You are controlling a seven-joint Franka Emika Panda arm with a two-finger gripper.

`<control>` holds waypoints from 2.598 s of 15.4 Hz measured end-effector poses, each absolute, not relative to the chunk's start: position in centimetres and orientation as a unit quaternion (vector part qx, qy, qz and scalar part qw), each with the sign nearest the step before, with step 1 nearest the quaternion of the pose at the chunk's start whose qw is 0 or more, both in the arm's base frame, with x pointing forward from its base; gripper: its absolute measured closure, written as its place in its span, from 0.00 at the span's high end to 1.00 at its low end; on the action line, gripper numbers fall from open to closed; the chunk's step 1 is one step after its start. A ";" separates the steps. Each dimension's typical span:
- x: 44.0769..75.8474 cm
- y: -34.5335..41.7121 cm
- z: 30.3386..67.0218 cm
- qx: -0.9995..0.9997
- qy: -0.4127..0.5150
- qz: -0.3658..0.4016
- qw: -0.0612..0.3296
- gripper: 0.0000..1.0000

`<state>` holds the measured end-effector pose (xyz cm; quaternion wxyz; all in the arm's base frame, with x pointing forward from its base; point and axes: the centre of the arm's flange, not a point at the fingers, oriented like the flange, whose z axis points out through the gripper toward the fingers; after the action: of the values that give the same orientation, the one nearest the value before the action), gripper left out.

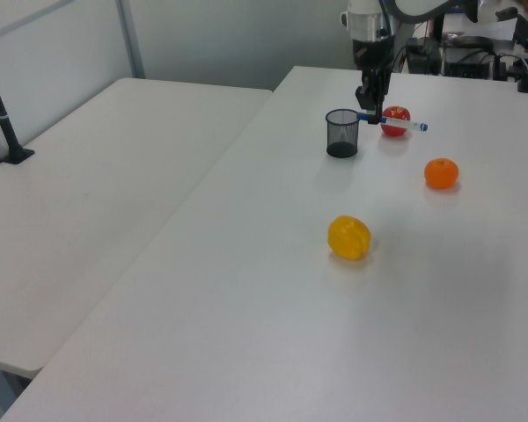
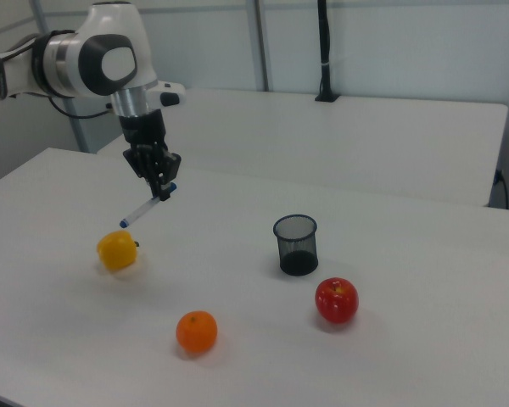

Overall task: Place marker
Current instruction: 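Carry the marker over to the black mesh pen cup, then lower the marker into the pen cup and open the gripper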

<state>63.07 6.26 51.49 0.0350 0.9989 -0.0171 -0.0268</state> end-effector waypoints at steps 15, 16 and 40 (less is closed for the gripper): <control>67.6 -9.4 53.3 0.988 -0.018 0.142 0.064 0.17; 68.1 -9.8 53.3 0.984 -0.024 0.164 0.066 0.17; 72.4 -11.6 42.3 0.943 -0.086 0.316 0.058 0.21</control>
<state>72.39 -11.57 42.27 0.0585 0.9431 -0.0862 0.3159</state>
